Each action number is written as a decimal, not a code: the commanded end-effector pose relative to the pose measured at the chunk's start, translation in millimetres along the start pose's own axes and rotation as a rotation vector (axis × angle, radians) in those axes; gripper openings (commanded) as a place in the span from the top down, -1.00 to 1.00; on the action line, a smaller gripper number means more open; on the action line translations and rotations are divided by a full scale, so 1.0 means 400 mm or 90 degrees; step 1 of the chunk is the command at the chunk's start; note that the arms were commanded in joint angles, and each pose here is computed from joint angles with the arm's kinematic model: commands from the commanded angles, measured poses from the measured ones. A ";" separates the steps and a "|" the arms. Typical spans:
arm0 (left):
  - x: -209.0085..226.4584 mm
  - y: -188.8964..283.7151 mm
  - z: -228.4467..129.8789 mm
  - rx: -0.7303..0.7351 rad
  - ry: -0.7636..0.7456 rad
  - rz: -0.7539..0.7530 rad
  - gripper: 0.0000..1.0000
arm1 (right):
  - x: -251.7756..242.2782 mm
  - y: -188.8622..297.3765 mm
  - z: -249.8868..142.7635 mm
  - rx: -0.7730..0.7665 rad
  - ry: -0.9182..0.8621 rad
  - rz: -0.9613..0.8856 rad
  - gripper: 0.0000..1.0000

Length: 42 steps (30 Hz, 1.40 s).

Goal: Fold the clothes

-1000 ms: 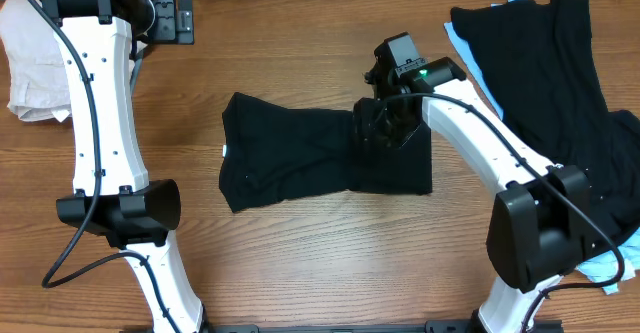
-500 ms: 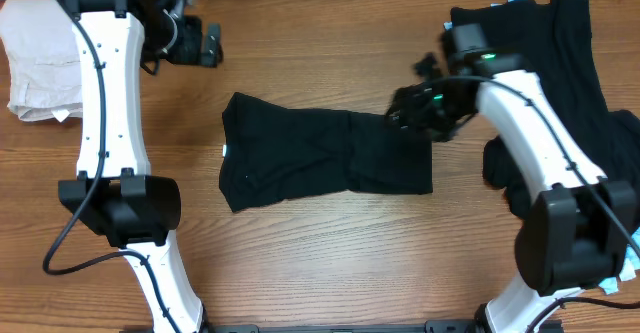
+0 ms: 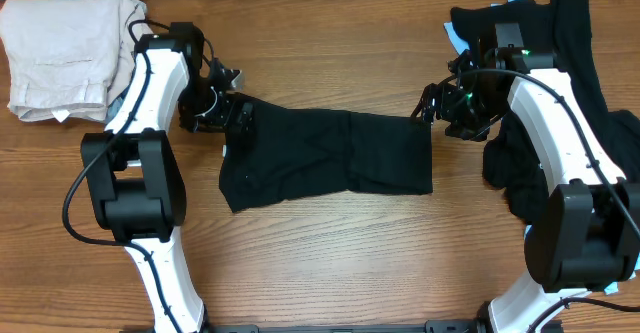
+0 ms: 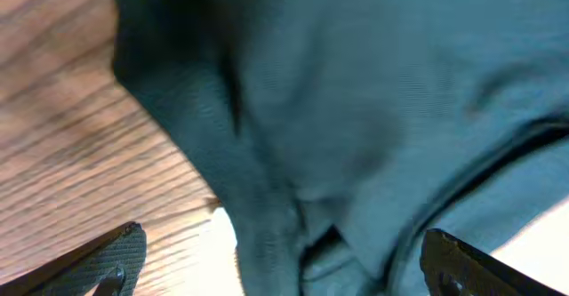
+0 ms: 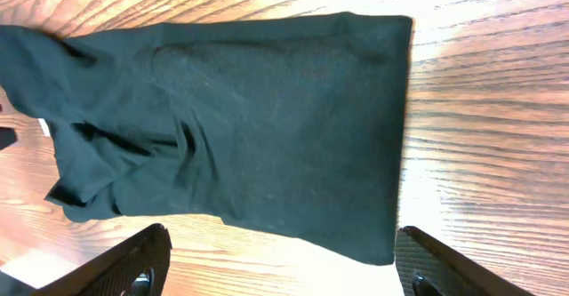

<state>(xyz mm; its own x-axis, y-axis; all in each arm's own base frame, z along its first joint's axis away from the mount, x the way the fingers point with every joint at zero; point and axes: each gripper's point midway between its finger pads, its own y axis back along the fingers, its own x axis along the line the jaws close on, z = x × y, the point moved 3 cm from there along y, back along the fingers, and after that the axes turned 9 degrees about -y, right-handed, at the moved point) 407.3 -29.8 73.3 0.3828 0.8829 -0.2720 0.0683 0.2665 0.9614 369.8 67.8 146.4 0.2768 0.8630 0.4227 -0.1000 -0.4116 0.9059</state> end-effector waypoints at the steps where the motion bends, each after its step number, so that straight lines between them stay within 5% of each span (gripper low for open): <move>1: 0.025 -0.029 -0.030 0.034 0.029 0.056 -1.00 | 0.015 0.035 0.008 -0.030 0.019 0.005 -0.70; 12: 0.016 -0.128 -0.070 0.041 0.087 0.031 -1.00 | 0.012 0.035 0.008 -0.030 0.017 0.000 -0.75; 23: -0.121 -0.183 -0.065 0.077 0.097 -0.012 -0.87 | 0.010 0.035 0.012 -0.036 0.015 -0.005 -0.76; 26: -0.114 -0.192 -0.072 0.105 0.104 0.094 -0.59 | 0.009 0.035 0.009 -0.032 0.013 -0.006 -0.76; 27: -0.105 -0.190 -0.074 0.109 0.112 0.124 -0.32 | 0.009 0.035 0.008 -0.031 0.013 -0.006 -0.75; 30: -0.093 -0.187 -0.077 0.111 0.119 0.137 0.47 | 0.009 0.034 0.006 -0.029 0.013 -0.007 -0.52; 33: -0.076 -0.182 -0.081 0.109 0.131 0.136 0.88 | 0.009 0.024 -0.001 -0.023 0.012 -0.009 -0.13; 38: -0.028 -0.161 -0.100 0.121 0.135 0.162 0.92 | 0.015 -0.029 -0.032 0.007 0.023 0.002 0.88; 42: -0.023 -0.116 -0.108 0.150 0.093 0.148 0.92 | 0.042 -0.098 -0.059 0.020 0.055 0.043 0.92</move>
<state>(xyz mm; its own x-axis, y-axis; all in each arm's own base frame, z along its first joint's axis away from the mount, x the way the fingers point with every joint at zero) 359.8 -49.1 31.5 0.2151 0.9739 -0.0720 0.1774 0.0335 0.9836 362.7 88.5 119.0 0.2282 0.8724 0.4322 -0.0863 -0.4241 0.9015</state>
